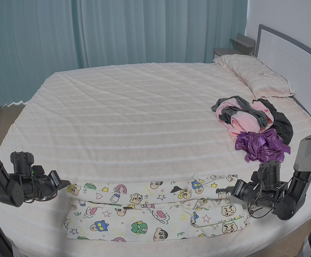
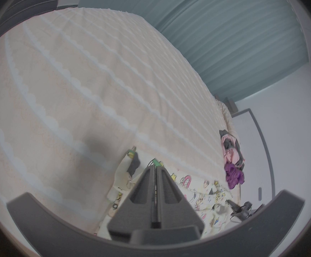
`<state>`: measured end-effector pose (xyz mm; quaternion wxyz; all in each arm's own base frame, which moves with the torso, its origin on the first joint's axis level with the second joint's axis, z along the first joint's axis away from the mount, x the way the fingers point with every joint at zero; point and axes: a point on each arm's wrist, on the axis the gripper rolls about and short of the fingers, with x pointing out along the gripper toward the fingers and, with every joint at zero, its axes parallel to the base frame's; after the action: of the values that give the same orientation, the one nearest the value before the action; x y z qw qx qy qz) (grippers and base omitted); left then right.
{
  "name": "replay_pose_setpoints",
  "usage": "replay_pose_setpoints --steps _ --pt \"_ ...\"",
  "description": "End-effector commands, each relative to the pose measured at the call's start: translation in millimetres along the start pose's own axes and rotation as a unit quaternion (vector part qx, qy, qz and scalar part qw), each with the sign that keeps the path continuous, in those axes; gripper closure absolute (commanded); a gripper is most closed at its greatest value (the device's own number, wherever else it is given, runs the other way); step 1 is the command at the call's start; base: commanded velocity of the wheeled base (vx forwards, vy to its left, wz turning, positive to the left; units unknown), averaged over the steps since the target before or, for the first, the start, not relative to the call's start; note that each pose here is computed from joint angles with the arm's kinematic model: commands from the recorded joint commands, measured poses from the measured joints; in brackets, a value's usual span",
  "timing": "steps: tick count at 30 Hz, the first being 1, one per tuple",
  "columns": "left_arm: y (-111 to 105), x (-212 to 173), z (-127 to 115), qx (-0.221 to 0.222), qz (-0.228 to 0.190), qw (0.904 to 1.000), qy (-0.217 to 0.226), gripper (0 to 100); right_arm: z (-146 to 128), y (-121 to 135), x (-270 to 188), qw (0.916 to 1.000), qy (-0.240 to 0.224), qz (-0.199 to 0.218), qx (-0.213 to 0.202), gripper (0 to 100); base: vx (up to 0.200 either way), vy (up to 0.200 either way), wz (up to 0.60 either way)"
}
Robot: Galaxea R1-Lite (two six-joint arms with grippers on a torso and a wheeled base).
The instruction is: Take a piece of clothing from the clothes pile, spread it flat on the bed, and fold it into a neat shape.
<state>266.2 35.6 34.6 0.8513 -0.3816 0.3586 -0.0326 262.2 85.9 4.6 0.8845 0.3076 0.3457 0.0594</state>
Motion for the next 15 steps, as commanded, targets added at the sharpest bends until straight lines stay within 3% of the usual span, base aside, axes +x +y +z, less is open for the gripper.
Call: replay_pose_setpoints --steps 1,9,10,15 --pt "20 4 -22 -0.003 0.028 0.999 0.034 100 -11 -5 -5 0.9996 0.023 -0.014 -0.006 100 0.0 0.0 0.0" --pt "26 1 -27 -0.01 0.036 0.9986 0.037 100 -15 -9 -10 0.9993 0.031 -0.022 -0.008 100 0.0 0.0 0.0" --pt "27 -1 -28 -0.012 0.038 0.9985 0.037 0 -16 -10 -10 0.9991 0.033 -0.024 -0.008 0 0.0 0.0 0.0" --pt "29 -8 -26 -0.02 0.042 0.9986 0.026 0 -13 -9 -13 0.9994 0.025 -0.022 -0.006 0 0.0 0.0 0.0"
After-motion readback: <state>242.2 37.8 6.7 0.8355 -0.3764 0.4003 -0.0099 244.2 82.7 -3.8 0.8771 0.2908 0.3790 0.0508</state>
